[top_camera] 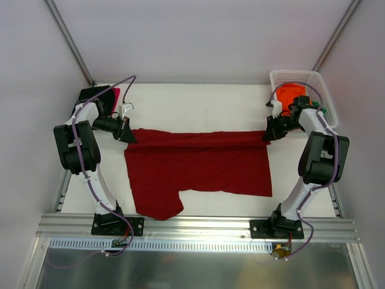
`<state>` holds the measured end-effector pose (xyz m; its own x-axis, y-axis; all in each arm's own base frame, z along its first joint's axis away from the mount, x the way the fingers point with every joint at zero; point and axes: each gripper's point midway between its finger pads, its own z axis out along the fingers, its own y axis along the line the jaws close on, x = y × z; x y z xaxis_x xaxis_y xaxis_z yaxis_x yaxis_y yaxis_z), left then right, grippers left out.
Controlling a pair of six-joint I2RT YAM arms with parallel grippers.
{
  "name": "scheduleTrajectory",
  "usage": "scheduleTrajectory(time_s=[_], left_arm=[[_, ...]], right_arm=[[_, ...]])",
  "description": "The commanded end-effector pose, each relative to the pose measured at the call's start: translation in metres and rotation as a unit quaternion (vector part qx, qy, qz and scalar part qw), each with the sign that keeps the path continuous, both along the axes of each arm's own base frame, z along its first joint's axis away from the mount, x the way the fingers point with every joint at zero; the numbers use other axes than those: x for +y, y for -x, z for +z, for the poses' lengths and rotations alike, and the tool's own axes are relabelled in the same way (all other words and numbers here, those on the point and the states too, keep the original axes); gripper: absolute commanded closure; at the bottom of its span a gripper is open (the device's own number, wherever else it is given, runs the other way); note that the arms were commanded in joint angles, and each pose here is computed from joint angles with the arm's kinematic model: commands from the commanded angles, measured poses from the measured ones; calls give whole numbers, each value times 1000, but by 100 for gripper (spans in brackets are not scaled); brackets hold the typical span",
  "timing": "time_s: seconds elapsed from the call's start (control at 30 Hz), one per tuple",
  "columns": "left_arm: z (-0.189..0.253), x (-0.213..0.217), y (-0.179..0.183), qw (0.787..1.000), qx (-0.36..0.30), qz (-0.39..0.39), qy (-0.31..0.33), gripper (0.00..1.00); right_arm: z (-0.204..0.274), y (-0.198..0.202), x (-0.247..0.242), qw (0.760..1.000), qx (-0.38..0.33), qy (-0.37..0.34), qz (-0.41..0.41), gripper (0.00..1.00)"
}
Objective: Fold and stack the t-shirts
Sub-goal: Fold the tshirt
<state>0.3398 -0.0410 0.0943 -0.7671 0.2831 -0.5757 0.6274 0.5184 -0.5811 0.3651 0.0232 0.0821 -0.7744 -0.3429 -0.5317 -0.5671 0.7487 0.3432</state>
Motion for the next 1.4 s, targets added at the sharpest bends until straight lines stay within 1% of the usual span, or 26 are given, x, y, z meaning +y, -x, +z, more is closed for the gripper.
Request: scheduleTrajectory(time_s=[0.0, 0.13, 0.4, 0.97, 1.3, 1.33, 1.37], left_arm=[[4, 14, 16, 999, -20, -18, -36, 100], [1, 19, 23, 999, -20, -17, -41, 100], [-3, 23, 37, 999, -16, -17, -44, 100], [-20, 28, 60, 998, 13, -21, -52, 100], [-21, 29, 71, 998, 15, -23, -60, 100], [-21, 30, 72, 998, 15, -23, -61, 94], [-22, 30, 72, 998, 17, -23, -60, 83]], right_arm=[[5, 4, -20, 998, -21, 59, -2, 100], [0, 14, -25, 997, -16, 78, 2, 100], [-15, 32, -22, 997, 3, 78, 8, 100], [-22, 46, -30, 995, 9, 104, 8, 100], [-24, 57, -34, 992, 11, 126, 15, 100], [-26, 59, -34, 992, 14, 126, 16, 100], [-27, 61, -34, 992, 15, 126, 18, 93]])
